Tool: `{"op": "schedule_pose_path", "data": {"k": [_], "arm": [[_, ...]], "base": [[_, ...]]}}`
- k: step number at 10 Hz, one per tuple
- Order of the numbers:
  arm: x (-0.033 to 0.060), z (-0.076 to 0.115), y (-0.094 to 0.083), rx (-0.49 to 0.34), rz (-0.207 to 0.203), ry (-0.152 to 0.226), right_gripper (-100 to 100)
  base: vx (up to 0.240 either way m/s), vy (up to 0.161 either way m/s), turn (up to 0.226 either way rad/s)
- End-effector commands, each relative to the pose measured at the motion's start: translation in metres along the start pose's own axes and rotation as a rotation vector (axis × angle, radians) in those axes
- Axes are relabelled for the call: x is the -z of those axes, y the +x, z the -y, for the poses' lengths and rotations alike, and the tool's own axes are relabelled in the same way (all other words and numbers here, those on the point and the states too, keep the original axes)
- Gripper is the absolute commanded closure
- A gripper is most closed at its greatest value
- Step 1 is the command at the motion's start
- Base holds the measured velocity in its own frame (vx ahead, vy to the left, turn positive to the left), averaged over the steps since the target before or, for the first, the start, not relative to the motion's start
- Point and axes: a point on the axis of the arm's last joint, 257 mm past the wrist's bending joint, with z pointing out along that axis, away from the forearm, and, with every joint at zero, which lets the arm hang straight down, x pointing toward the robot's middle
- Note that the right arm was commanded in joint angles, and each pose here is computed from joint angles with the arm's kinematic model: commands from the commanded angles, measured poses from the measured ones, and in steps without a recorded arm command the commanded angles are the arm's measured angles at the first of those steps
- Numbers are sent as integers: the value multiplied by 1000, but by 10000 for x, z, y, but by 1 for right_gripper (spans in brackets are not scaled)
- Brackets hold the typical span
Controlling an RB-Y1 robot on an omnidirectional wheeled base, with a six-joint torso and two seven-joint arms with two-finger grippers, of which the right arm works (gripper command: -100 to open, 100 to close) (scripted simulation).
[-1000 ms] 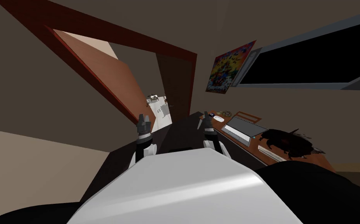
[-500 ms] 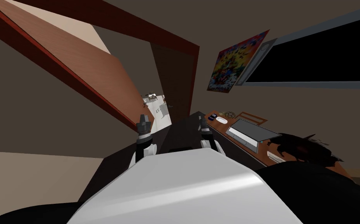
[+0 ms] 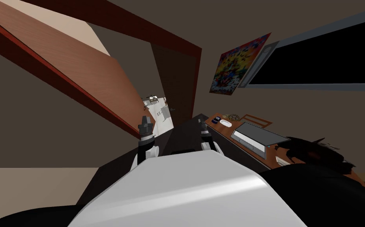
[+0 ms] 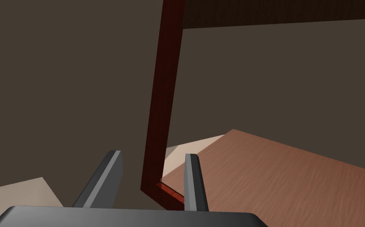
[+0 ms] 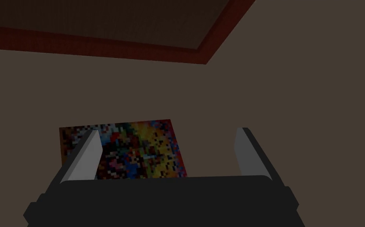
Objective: Push the door open
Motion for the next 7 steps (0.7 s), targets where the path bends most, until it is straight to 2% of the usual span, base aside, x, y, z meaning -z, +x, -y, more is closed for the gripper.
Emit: {"op": "schedule_pose_path", "data": {"k": [1, 7], "arm": [[-19, 66, 101, -19, -18, 7, -100], [23, 361, 538, -92, -97, 42, -100]], "base": [[124, 32, -28], [117, 33, -41]]}}
